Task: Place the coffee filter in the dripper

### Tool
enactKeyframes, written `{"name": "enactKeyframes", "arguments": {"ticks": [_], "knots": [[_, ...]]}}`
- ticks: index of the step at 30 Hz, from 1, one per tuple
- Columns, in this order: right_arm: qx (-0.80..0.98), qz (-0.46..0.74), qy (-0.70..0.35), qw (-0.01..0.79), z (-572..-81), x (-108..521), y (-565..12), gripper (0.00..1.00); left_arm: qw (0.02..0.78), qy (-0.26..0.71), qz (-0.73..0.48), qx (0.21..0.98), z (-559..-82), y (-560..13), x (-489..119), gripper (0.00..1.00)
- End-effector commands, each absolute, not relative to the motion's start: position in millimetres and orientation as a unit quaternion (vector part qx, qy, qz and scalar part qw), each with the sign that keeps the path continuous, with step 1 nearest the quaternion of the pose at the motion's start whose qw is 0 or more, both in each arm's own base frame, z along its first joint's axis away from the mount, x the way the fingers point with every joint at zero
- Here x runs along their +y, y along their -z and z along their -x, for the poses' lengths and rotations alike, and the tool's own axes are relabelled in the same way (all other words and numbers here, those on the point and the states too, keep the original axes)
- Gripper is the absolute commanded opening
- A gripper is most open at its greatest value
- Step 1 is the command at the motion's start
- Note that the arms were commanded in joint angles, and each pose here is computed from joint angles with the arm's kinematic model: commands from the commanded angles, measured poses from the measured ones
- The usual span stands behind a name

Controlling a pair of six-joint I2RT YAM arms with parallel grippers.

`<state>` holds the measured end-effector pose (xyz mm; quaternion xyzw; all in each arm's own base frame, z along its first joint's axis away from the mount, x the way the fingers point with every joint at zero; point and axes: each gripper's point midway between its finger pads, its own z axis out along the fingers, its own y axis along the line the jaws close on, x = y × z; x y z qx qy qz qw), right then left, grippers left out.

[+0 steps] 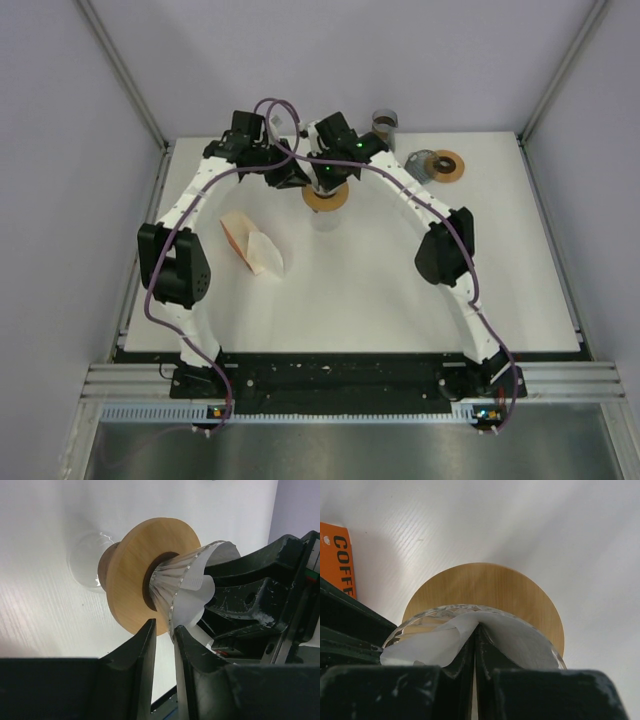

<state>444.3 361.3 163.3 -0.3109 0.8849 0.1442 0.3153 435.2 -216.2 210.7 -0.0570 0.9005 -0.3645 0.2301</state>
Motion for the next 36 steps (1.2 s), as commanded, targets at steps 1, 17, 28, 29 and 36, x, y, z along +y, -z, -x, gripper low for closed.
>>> {"name": "enactKeyframes", "arguments": {"ticks": [1, 17, 28, 29, 36], "knots": [[0.882, 0.320, -0.153, 0.310, -438, 367, -169, 0.00, 0.243, 0.355, 0.051, 0.901, -437, -211, -212, 0.25], [0.816, 0.311, -0.149, 0.463, -453, 358, -287, 0.15, 0.295, 0.327, 0.038, 0.897, -441, -229, -200, 0.19], [0.788, 0.291, -0.177, 0.513, -441, 341, -347, 0.20, 0.307, 0.332, 0.019, 0.892, -442, -240, -203, 0.38], [0.787, 0.284, -0.177, 0.518, -442, 338, -351, 0.21, 0.307, 0.334, 0.016, 0.891, -442, -242, -203, 0.39], [0.797, 0.184, -0.159, 0.553, -472, 280, -371, 0.33, 0.336, 0.328, 0.000, 0.883, -443, -268, -200, 0.54]]}}
